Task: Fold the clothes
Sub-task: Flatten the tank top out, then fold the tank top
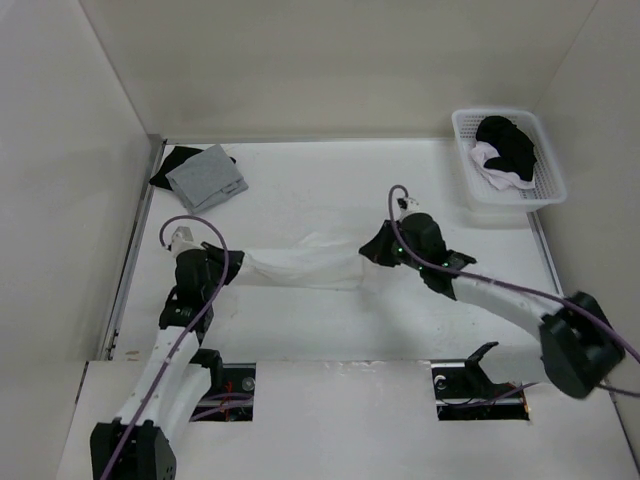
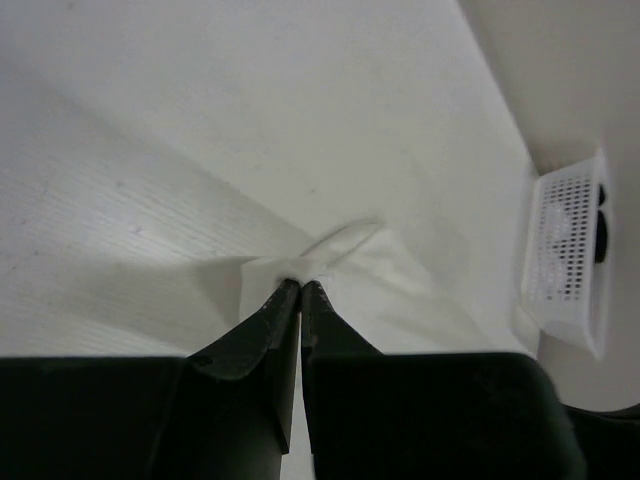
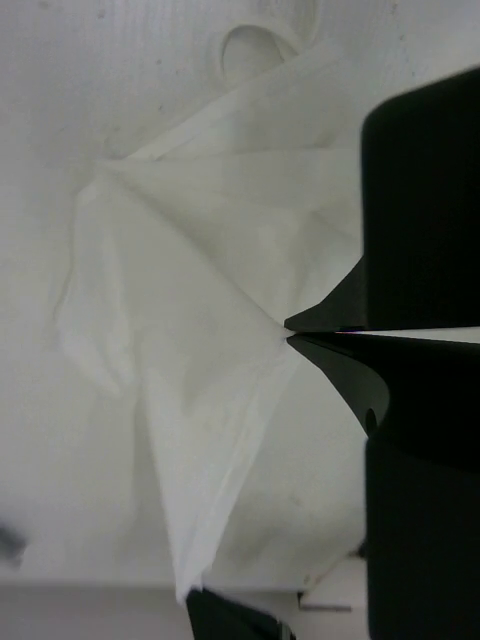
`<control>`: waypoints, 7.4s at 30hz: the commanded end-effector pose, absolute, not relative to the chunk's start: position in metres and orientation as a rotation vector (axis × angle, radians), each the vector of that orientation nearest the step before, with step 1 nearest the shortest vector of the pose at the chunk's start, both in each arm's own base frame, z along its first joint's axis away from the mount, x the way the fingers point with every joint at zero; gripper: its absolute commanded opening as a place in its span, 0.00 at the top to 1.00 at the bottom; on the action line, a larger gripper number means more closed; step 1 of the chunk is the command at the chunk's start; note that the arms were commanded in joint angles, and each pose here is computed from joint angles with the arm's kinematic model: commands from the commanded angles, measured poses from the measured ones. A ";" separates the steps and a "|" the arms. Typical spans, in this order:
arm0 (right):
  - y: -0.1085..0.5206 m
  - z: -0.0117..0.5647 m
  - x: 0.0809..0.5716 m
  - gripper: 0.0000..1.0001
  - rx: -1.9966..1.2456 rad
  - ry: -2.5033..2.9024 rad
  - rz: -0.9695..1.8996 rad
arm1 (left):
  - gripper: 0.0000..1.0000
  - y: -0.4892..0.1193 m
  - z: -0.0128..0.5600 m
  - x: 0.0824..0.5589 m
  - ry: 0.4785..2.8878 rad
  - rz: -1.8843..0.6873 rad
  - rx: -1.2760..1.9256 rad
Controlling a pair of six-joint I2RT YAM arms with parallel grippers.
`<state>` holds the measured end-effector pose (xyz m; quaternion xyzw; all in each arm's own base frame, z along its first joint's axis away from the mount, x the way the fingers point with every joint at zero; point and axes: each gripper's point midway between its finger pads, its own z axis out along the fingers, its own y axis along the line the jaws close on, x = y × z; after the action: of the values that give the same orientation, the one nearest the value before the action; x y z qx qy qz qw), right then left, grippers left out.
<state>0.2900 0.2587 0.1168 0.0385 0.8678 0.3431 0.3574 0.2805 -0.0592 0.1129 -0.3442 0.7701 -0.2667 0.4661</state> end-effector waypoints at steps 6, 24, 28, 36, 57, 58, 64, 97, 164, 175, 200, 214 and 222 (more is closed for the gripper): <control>0.207 0.320 0.247 0.96 0.050 1.766 0.964 | 0.99 -0.072 0.287 0.256 1.565 -0.879 -0.699; 0.213 0.390 0.211 0.97 -0.034 1.692 0.964 | 0.99 -0.078 0.384 0.240 1.390 -1.010 -0.633; 0.225 0.371 0.281 0.97 0.000 1.736 0.951 | 0.99 -0.065 0.341 0.301 1.450 -0.921 -0.752; 0.247 0.434 0.411 0.98 0.015 1.684 0.987 | 0.99 -0.060 0.424 0.414 1.352 -0.951 -0.744; 0.207 0.280 0.382 0.96 0.150 1.870 0.934 | 0.98 -0.065 0.209 0.379 1.660 -0.806 -0.875; 0.205 0.255 0.371 0.96 0.169 1.897 0.933 | 0.98 -0.065 0.188 0.370 1.693 -0.791 -0.878; 0.198 0.144 0.286 0.97 0.226 2.053 0.960 | 0.98 -0.071 0.086 0.282 1.915 -0.778 -0.884; 0.172 0.192 0.327 0.96 0.322 1.998 0.832 | 0.97 -0.112 0.198 0.400 1.740 -0.782 -0.795; 0.222 0.050 0.227 0.49 0.314 2.302 0.879 | 0.59 -0.095 0.040 0.321 2.103 -0.683 -0.795; 0.217 0.042 0.240 0.72 0.383 2.284 0.875 | 0.74 -0.088 0.027 0.320 2.150 -0.609 -0.819; 0.225 0.101 0.230 0.95 0.289 2.125 0.974 | 1.00 -0.101 0.090 0.320 1.975 -0.782 -0.774; 0.186 0.303 0.140 0.94 0.084 1.833 1.074 | 1.00 -0.083 0.314 0.196 1.592 -0.938 -0.602; 0.203 0.269 0.174 0.93 0.036 1.910 0.943 | 1.00 -0.084 0.261 0.226 1.717 -0.872 -0.667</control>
<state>0.1556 0.2023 0.3018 0.0267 0.7564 0.4326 0.4899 0.2083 -0.0839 0.3111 -0.2553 0.6708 -0.4001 0.5699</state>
